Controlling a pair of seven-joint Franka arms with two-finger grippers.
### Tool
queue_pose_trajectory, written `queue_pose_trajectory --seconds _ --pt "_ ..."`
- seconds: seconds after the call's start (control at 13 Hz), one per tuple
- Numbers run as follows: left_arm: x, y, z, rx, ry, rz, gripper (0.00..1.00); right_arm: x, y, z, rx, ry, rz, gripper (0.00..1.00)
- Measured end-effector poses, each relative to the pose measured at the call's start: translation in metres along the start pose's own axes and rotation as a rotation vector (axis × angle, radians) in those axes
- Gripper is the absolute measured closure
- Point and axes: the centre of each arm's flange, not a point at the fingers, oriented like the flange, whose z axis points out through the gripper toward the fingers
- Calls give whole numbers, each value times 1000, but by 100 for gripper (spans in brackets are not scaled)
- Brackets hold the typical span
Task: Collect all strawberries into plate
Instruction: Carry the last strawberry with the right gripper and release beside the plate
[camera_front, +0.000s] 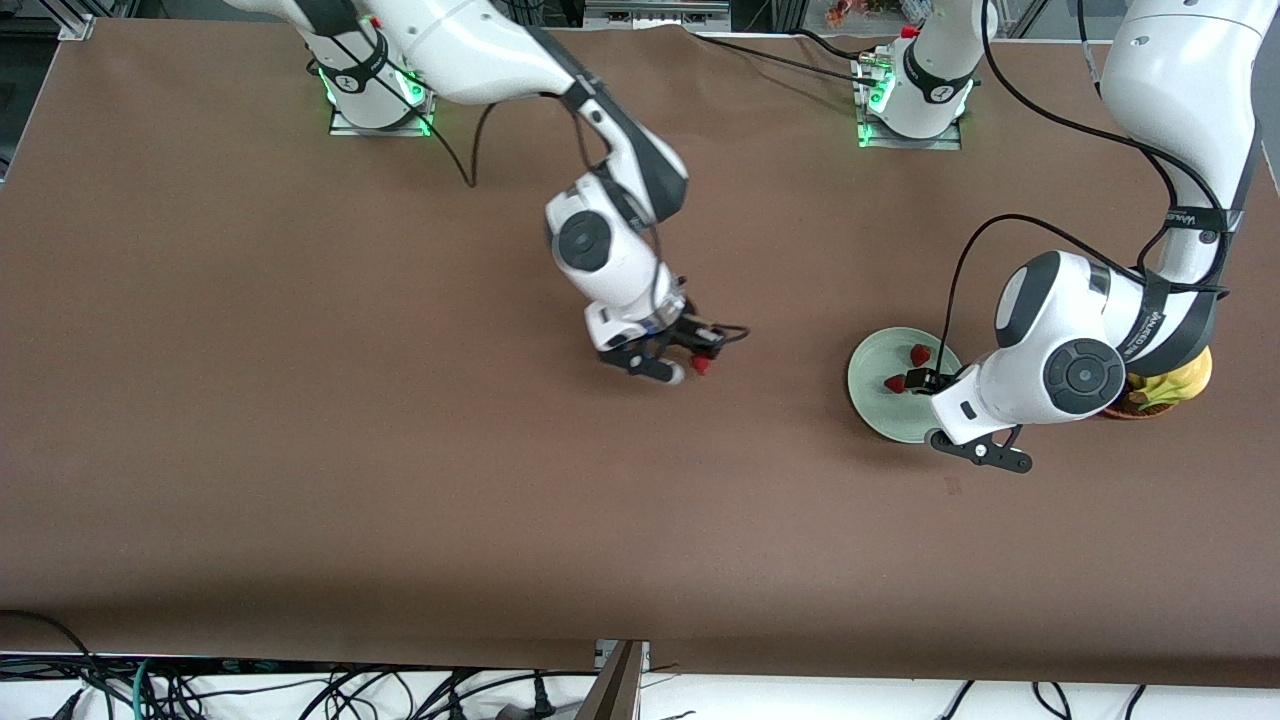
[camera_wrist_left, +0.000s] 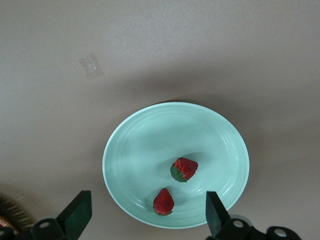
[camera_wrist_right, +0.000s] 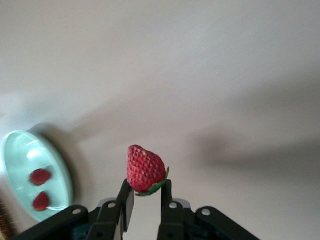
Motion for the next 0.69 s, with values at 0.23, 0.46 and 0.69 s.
queue_pose_trajectory --seconds 0.23,0.46,0.69 --pt "0 0 3 -2 -5 1 0 -44 -3 52 60 30 -39 74" --pt "1 1 5 -4 -8 2 0 -49 1 75 63 28 -37 71" --pt "1 4 6 -4 -9 6 0 -39 -6 67 58 33 -42 54"
